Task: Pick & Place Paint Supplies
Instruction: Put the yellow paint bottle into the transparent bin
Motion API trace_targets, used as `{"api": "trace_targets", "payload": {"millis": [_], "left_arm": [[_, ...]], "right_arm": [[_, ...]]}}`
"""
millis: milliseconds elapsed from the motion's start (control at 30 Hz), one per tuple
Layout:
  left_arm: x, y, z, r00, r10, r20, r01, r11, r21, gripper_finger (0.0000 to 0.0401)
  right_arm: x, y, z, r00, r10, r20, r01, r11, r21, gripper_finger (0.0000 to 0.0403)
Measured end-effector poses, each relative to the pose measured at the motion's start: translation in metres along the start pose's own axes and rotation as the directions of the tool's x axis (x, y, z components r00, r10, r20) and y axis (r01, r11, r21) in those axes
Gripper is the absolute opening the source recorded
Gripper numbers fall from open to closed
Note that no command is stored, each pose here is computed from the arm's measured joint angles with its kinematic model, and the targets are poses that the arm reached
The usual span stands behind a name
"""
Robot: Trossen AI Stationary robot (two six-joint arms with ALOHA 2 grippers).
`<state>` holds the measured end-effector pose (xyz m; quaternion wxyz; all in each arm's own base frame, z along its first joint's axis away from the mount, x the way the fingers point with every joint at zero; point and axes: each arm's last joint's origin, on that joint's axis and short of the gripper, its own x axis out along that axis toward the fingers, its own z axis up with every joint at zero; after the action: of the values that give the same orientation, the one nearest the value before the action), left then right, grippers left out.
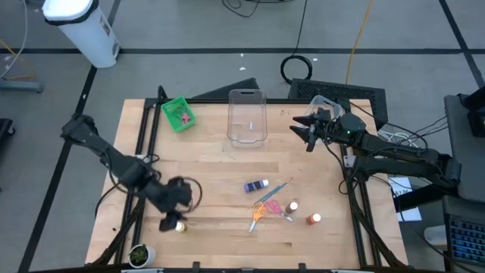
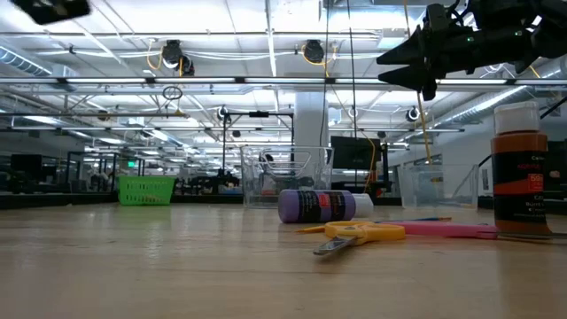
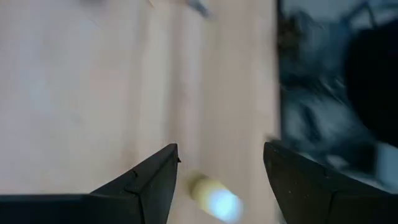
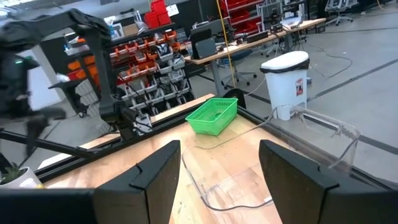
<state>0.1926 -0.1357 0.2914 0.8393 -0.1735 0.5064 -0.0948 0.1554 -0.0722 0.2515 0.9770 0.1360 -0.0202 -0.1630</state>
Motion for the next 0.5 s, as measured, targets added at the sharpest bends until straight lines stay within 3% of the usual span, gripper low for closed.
{"api": "trace_targets", "payload": {"millis": [100, 233, 500], "left_arm": [[0.011, -0.011, -0.005, 0.991, -0.014, -0.134, 0.003, 0.997, -0.081, 0.0246], [0.020, -0.016, -0.012, 0.979, 0.007, -0.203, -0.047, 0.980, -0.194, 0.0246], [0.039, -0.022, -0.022, 0.958, 0.064, -0.281, -0.121, 0.975, -0.188, 0.0246]], "right_arm": [[0.000, 0.000, 0.000, 1.000, -0.001, 0.000, 0.001, 1.000, 0.000, 0.0210], [0.000, 0.000, 0.000, 1.000, -0.001, 0.000, 0.001, 1.000, 0.000, 0.0210], [0.000, 0.000, 0.000, 1.000, 0.003, -0.006, -0.003, 1.000, 0.001, 0.0210]]}}
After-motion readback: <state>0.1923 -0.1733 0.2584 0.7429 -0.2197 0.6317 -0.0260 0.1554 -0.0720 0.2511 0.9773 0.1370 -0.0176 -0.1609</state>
